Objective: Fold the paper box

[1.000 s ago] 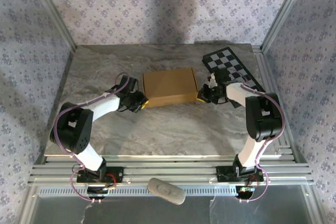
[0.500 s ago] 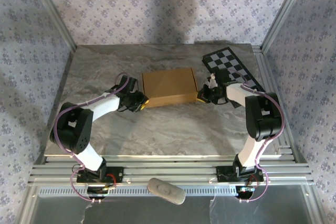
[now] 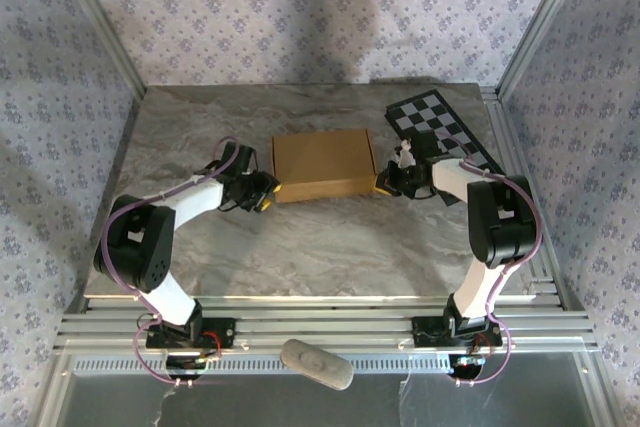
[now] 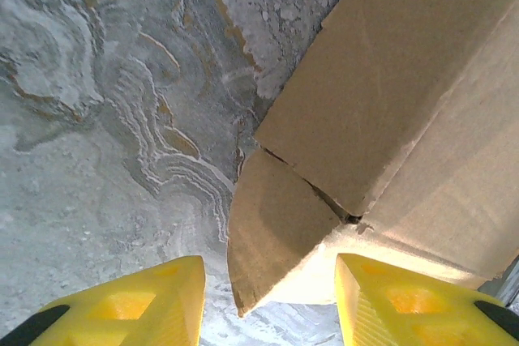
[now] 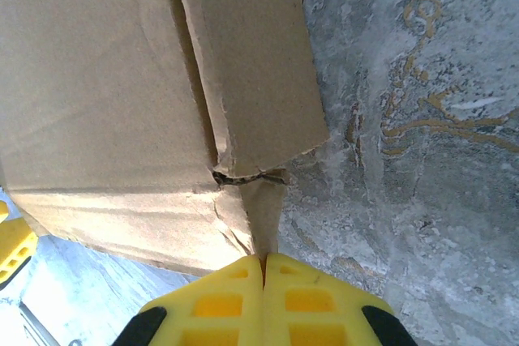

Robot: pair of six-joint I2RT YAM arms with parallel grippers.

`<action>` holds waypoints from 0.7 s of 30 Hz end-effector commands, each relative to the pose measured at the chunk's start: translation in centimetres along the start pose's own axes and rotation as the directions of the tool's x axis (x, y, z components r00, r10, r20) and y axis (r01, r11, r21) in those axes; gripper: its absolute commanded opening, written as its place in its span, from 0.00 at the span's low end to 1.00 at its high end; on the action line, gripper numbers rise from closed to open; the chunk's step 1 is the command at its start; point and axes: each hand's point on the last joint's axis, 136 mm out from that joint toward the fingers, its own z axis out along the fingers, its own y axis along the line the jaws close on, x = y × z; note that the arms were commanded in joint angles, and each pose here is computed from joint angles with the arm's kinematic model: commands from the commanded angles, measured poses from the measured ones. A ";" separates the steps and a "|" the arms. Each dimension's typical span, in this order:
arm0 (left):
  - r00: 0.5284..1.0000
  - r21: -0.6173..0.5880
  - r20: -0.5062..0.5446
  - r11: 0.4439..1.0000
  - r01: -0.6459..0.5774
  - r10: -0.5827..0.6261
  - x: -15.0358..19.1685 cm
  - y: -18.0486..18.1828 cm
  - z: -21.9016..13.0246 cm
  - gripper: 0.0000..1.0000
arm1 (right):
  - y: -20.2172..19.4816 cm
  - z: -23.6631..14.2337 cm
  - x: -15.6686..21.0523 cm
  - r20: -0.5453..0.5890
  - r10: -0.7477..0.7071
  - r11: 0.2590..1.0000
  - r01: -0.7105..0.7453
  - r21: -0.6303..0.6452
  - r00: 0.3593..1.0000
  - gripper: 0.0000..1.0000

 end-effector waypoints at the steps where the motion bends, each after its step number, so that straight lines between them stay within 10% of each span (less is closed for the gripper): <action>1: 0.999 0.064 0.018 0.997 -0.035 0.034 -0.5 -2.1 -1.4 0.46 | -1.1 0.7 0.6 -0.032 0.023 0.999 -0.022 0.027 0.999 0.05; 21: 0.996 0.114 0.048 0.991 -0.074 0.069 -3.7 -5.5 -0.6 0.63 | -0.1 0.8 -0.1 -0.047 0.013 1.000 -0.012 0.016 0.999 0.06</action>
